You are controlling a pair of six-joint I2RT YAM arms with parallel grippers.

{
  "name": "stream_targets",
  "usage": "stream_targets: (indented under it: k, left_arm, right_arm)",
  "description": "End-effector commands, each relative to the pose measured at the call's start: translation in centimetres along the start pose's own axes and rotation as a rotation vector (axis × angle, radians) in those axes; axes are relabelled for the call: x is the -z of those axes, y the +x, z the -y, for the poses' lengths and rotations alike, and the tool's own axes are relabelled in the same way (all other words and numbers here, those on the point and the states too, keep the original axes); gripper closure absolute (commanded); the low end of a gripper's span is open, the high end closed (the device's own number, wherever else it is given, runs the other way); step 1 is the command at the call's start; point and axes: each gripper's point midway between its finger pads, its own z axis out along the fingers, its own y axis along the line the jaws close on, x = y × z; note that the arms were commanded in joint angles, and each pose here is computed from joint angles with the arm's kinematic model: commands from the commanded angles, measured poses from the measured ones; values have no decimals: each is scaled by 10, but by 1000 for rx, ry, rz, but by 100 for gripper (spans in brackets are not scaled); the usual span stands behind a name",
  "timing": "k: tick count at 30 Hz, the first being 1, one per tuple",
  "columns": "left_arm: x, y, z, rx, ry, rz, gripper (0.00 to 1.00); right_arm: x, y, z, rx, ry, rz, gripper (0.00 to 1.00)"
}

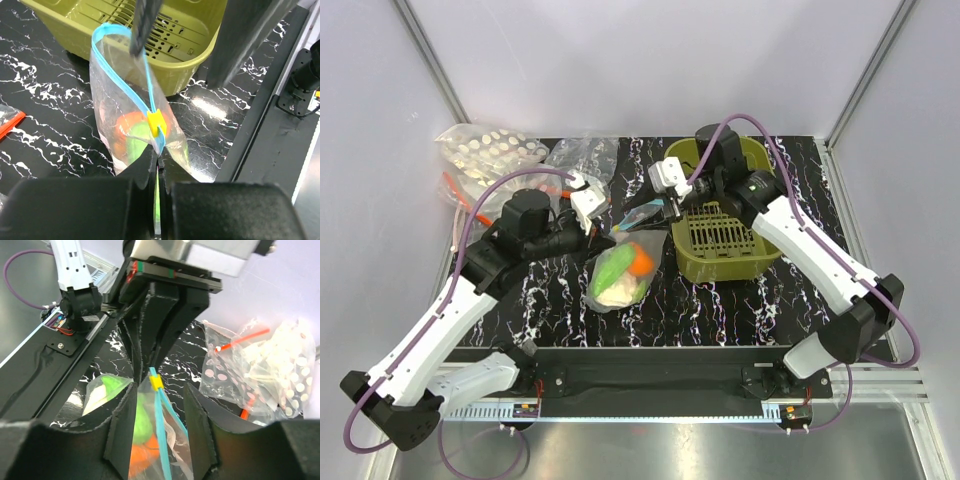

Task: Place the food in the zip-top bag and seal the zipper
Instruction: Zip the zipper food storage bag at the center of the board.

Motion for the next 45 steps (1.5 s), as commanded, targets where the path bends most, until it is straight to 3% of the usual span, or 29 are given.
stream_targets:
  k: [1,17,22,31,36,45]
  left_arm:
    - [9,-41,5,-73,25,119,100]
    - [6,-39,4,-100,37,95,100]
    - [5,-38,3,-102,32,90,100]
    - [4,-42,-1,-117,14,95,100]
    - [5,-42,-2,-121,6,94,100]
    - [30,-62,-3,-185,-60,182,100]
  right_arm:
    - [-7,-10,-2,54,-35,19,53]
    - [-22,4,2,32,-73,20,57]
    - [-24,7,2,27,-74,16,72]
    - [-26,13,0,-1,-88,17,74]
    - [-26,13,0,1,-89,14,100]
    - [-26,26,-1,-30,-84,-16,100]
